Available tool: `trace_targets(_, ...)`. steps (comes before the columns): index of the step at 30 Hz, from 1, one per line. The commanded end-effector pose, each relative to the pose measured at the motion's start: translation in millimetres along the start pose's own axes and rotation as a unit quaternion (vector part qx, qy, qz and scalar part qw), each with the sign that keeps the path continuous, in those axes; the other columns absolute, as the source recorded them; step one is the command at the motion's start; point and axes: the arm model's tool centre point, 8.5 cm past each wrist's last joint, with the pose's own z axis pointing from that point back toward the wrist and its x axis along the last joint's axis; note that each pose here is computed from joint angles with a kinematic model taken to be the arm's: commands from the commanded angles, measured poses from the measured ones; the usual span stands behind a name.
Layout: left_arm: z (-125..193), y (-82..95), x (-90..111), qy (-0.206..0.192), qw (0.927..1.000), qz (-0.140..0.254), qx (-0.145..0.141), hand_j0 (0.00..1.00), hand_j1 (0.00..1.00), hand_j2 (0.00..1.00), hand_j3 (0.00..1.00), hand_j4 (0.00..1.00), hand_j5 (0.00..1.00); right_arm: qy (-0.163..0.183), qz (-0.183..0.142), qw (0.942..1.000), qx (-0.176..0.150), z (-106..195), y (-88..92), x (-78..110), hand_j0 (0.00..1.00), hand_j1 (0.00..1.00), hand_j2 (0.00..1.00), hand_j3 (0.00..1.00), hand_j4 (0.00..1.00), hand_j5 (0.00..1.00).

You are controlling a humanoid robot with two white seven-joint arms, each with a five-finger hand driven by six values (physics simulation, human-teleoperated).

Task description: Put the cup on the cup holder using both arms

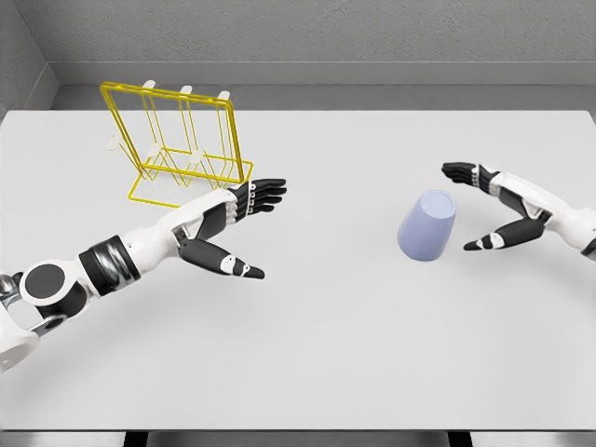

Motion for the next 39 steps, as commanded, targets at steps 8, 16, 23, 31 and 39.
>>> trace_targets(8,0,0.8,0,0.000,1.0000,0.001,0.001,1.00,1.00,1.00,1.00,1.00,1.00,-0.008,-0.009,0.9999,0.006,-9,8.1,-0.4,1.00,1.00,1.00,1.00,1.00,1.00)
trace_targets(16,0,2.0,-1,0.003,1.0000,0.001,0.003,1.00,1.00,1.00,1.00,1.00,1.00,-0.016,-0.019,0.9997,0.005,-16,14.5,-2.4,1.00,1.00,1.00,1.00,1.00,1.00)
trace_targets(23,0,2.4,-1,0.004,1.0000,0.001,0.003,1.00,1.00,1.00,1.00,1.00,1.00,-0.018,-0.026,0.9995,0.002,-21,17.6,-5.2,1.00,1.00,1.00,1.00,1.00,1.00)
trace_targets(31,-1,2.8,-3,0.005,1.0000,0.003,0.005,1.00,1.00,1.00,1.00,1.00,1.00,-0.013,-0.037,0.9992,-0.004,-25,22.2,-14.1,1.00,1.00,1.00,1.00,1.00,1.00)
trace_targets(39,-4,2.4,-5,0.005,1.0000,0.005,0.005,1.00,1.00,1.00,1.00,1.00,1.00,-0.003,-0.048,0.9988,-0.005,-27,28.3,-23.5,1.00,1.00,1.00,1.00,1.00,1.00)
